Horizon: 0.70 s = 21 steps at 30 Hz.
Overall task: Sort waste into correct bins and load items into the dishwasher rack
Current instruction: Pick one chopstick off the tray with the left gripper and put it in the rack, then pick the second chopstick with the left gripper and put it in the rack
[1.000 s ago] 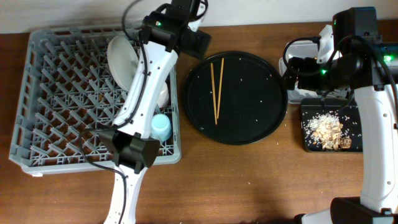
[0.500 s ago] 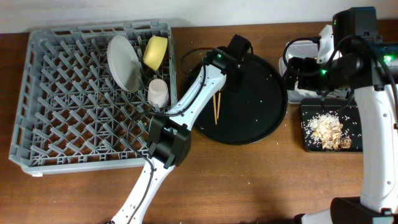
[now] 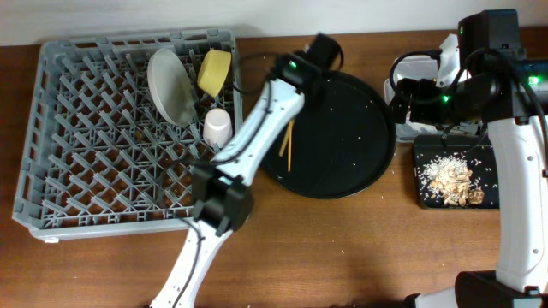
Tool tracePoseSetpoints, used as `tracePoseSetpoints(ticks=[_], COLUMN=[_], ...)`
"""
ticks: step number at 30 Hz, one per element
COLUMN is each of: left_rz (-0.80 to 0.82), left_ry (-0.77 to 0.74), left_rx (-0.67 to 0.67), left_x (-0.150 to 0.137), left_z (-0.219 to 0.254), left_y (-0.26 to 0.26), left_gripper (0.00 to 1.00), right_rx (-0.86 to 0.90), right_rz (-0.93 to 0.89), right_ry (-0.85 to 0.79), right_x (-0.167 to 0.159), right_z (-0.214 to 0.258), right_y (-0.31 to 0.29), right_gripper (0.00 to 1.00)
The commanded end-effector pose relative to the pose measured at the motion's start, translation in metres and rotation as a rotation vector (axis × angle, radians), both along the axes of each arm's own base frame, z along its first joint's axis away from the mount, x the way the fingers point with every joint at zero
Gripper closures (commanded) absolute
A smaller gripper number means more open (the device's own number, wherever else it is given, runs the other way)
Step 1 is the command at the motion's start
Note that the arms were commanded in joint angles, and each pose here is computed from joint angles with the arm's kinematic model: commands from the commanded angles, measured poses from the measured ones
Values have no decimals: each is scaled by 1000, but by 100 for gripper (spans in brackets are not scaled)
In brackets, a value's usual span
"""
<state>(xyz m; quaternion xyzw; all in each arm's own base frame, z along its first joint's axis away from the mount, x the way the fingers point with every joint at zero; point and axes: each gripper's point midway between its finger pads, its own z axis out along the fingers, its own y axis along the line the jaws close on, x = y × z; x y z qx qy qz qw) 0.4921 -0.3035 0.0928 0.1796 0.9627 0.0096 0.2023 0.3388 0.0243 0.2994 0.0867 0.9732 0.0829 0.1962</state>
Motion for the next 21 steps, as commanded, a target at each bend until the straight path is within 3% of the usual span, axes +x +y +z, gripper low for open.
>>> tracePoseSetpoints(ticks=[1,3,6,11,17,18,20,21], left_rz=[142,306,448,418,426,427,426,424], left_ry=[-202,-129,-27,160,235,249,251,240], left_rx=[7,63,101,-35,-47,-42,-42,-46], left_x=[6,1,3,4,-11,-14,-15,-13], left_z=[151,160,129,36,17,12,12,16], left_y=[104,200,275,252,239,239,239,238], left_gripper=[99,99,99,99,99,90,48,37], right_rx=[0,0,0,0,0,0,0,0], right_rz=[-7,-7,-7,-7,-7,-7,-7,-7], right_ry=[-5,-5,-5,-5,-4,-5,-5,-5], right_x=[0,0,0,0,0,0,0,0], right_z=[1,1,1,1,1,1,1,1], right_y=[-1,-1,-1,-1,-1,-1,-1,-1], right_gripper=[2,2,2,1,2,2,2,2])
